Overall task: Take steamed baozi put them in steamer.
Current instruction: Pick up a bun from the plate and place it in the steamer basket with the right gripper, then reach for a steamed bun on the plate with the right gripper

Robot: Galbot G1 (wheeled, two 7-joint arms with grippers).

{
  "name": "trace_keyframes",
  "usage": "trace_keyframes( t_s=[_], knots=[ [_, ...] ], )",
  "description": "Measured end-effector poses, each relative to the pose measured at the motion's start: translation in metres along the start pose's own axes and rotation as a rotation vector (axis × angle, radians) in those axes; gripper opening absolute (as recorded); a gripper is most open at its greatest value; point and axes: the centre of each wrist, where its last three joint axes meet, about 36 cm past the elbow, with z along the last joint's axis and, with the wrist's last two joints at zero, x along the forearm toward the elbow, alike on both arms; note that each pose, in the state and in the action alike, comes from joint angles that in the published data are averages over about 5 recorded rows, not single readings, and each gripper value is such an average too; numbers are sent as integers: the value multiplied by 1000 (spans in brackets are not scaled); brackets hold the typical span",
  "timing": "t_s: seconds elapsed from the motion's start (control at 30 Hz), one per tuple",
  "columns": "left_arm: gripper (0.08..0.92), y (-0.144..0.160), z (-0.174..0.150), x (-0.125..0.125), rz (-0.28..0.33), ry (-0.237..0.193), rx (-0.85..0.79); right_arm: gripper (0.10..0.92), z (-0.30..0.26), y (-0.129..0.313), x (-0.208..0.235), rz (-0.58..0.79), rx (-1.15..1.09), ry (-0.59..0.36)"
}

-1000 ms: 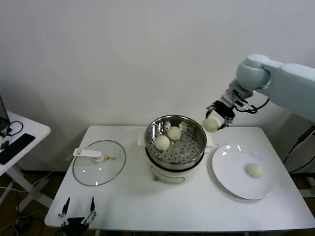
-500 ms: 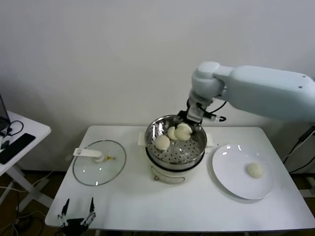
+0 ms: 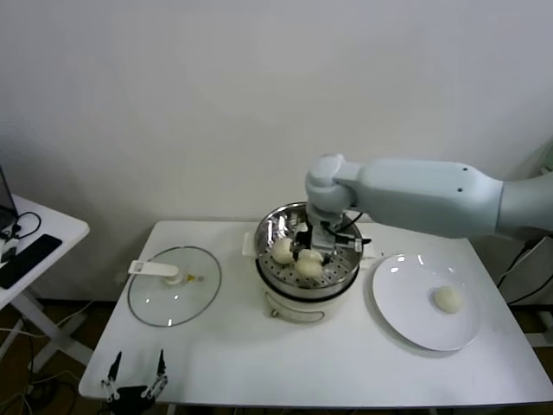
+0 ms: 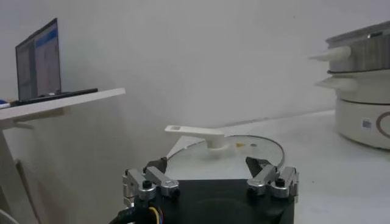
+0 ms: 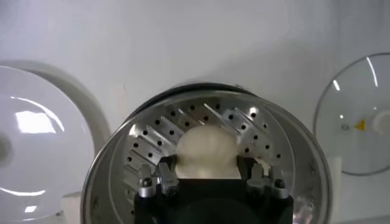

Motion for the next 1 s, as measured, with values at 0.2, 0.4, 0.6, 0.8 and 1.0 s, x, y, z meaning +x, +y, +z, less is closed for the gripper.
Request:
trace_keyframes(
  t_s=[0.2,0.4,0.6,0.8,1.0],
  knots=[
    [823,0,1,0,1,-1,-3,670,-3,-3,-17,-7,26,-11],
    [823,0,1,1,0,-1,-4,686,-1,-3,-26,-10,35,-16],
    [823,0,1,0,0,-3,-3,803,5,-1,-24,12,34,-19],
    [823,0,0,1,1,-3,-5,822,12,5,-14,28,20,-25],
    [823,1,-1,3,1,-3,-8,823,37,28,15,3,-83,-11]
  ],
)
